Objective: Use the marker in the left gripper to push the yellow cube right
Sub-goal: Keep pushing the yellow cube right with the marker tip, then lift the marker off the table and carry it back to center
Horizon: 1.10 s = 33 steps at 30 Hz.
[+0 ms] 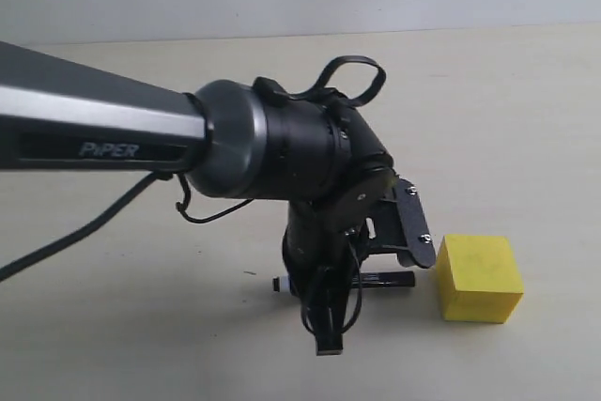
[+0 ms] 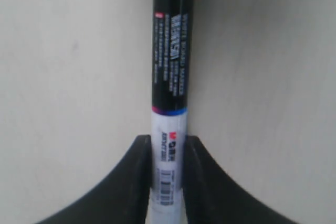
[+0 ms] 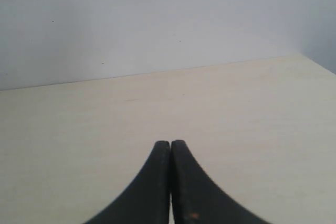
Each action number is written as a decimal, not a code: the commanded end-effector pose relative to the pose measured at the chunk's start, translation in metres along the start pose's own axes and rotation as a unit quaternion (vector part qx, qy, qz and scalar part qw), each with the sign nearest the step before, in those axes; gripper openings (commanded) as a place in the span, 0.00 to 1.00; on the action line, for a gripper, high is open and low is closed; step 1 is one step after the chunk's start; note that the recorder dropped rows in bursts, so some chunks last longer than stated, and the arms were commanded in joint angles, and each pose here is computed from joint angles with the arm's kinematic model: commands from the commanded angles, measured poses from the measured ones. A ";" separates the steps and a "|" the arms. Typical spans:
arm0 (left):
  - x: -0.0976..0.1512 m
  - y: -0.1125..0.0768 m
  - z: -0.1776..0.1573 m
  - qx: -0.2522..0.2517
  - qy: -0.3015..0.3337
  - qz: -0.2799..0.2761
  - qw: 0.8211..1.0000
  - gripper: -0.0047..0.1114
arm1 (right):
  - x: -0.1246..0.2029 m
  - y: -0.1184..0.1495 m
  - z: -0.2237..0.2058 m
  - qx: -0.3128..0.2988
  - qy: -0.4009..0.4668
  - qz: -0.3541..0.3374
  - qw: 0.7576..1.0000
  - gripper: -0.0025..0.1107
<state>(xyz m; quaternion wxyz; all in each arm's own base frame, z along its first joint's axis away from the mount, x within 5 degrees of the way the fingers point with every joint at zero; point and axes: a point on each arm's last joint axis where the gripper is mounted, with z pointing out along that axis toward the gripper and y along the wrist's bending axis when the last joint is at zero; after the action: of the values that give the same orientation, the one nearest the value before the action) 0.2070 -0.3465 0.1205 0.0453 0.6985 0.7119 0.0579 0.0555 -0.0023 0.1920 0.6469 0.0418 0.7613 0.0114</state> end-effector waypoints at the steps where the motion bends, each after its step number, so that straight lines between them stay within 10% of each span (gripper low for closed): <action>1: -0.029 -0.012 -0.015 -0.014 -0.046 0.020 0.999 0.04 | 0.001 -0.001 0.000 0.003 -0.004 -0.004 1.000 0.02; 18: -0.024 -0.013 -0.022 -0.002 0.002 0.007 1.000 0.04 | 0.001 -0.001 0.000 0.003 -0.004 -0.004 1.000 0.02; 24: -0.014 0.006 -0.035 -0.012 -0.013 -0.112 0.994 0.04 | 0.001 -0.001 0.000 0.003 -0.004 -0.004 1.000 0.02; 27: 0.005 0.036 -0.047 -0.018 -0.029 -0.256 0.966 0.04 | 0.001 -0.001 0.000 0.003 -0.004 -0.004 1.000 0.02; 33: 0.037 0.076 -0.053 0.020 -0.043 -0.526 0.849 0.04 | 0.001 -0.001 0.000 0.003 -0.004 -0.004 1.000 0.02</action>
<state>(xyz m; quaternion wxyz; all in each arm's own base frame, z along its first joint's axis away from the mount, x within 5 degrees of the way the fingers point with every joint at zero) 0.2650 -0.3176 0.1781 0.0921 0.3406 0.9356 0.0135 0.0555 -0.0023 0.1920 0.6469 0.0418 0.7613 0.0114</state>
